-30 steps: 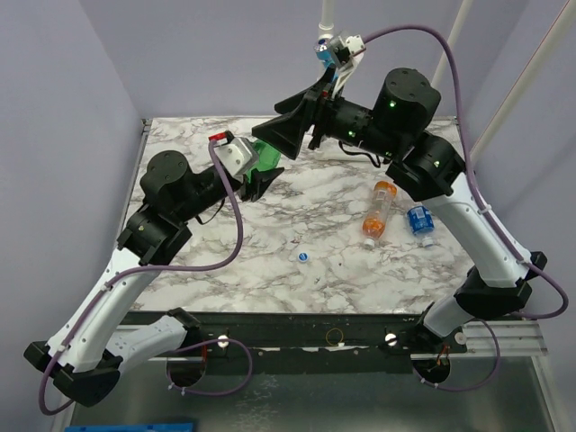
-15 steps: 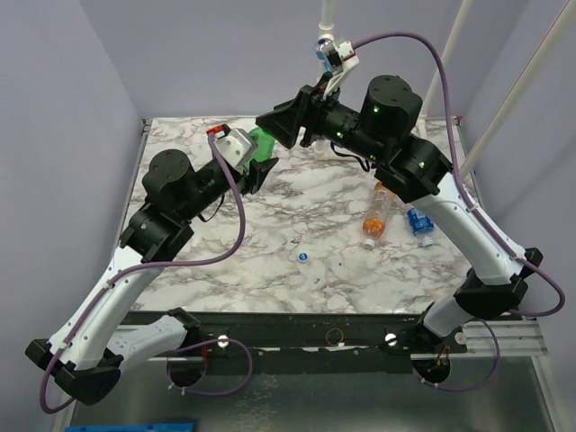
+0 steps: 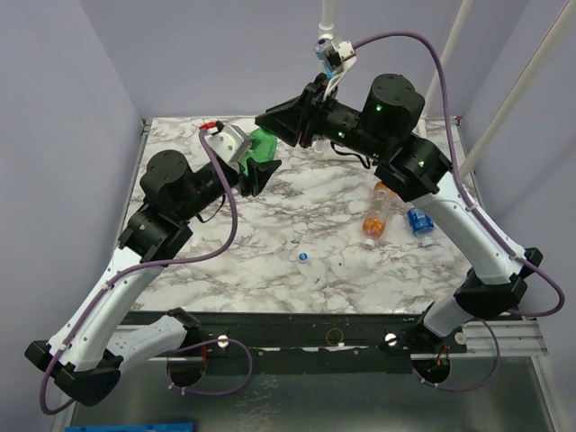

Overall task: Unscrew the bottle caps
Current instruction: Unscrew the bottle cap from the plastic bottle.

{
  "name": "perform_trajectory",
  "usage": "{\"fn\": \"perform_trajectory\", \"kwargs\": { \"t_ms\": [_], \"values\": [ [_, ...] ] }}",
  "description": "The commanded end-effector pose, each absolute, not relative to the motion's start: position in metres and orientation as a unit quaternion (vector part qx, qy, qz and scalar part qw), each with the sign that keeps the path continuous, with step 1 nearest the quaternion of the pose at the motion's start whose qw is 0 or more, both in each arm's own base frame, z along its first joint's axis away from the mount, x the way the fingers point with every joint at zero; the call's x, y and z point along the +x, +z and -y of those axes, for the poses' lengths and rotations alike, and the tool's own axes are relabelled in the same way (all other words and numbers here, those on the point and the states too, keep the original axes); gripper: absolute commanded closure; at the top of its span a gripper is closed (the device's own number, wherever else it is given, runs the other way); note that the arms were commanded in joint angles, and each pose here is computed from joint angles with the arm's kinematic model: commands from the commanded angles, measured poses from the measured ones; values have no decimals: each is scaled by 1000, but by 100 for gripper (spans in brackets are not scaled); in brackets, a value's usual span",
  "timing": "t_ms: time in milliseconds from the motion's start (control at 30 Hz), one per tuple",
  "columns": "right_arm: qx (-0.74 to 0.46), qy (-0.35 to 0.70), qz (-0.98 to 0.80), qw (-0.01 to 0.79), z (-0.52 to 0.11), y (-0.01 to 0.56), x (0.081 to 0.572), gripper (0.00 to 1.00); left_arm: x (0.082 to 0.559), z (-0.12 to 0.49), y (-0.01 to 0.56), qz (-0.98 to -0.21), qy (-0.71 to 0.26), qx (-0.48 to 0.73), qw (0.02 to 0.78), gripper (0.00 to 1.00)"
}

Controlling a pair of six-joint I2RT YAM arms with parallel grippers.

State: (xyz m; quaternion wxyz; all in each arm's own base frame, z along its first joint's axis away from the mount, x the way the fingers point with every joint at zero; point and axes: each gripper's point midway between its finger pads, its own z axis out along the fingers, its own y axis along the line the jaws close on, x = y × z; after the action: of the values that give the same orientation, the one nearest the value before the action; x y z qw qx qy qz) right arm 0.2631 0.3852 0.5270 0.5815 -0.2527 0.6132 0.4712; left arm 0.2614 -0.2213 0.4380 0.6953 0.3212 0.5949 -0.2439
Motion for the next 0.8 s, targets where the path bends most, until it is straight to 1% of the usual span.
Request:
{"fn": "perform_trajectory", "kwargs": {
  "t_ms": [0,133,200,300,433,600,700,767],
  "values": [
    [-376,544,-520,540,-390,552,204,99,194,246,479,-521,-401,364,660,100],
    [-479,591,-441,475,-385,549,151,100,148,259,491,-488,-498,410,588,100],
    [-511,610,-405,451,-380,550,131,100,129,261,495,-478,-534,427,551,100],
    [-544,629,-369,415,-373,551,113,99,111,262,498,-468,-567,445,511,100],
    [-588,651,-314,364,-359,551,90,99,96,261,501,-456,-590,464,479,100],
    [-622,659,-265,329,-336,549,78,99,85,259,505,-448,-605,473,458,100],
    [-625,658,-263,329,-333,548,81,99,84,258,504,-446,-605,475,458,100],
    [-603,661,-283,345,-337,553,92,99,86,259,504,-444,-599,475,467,100]
  ]
}}
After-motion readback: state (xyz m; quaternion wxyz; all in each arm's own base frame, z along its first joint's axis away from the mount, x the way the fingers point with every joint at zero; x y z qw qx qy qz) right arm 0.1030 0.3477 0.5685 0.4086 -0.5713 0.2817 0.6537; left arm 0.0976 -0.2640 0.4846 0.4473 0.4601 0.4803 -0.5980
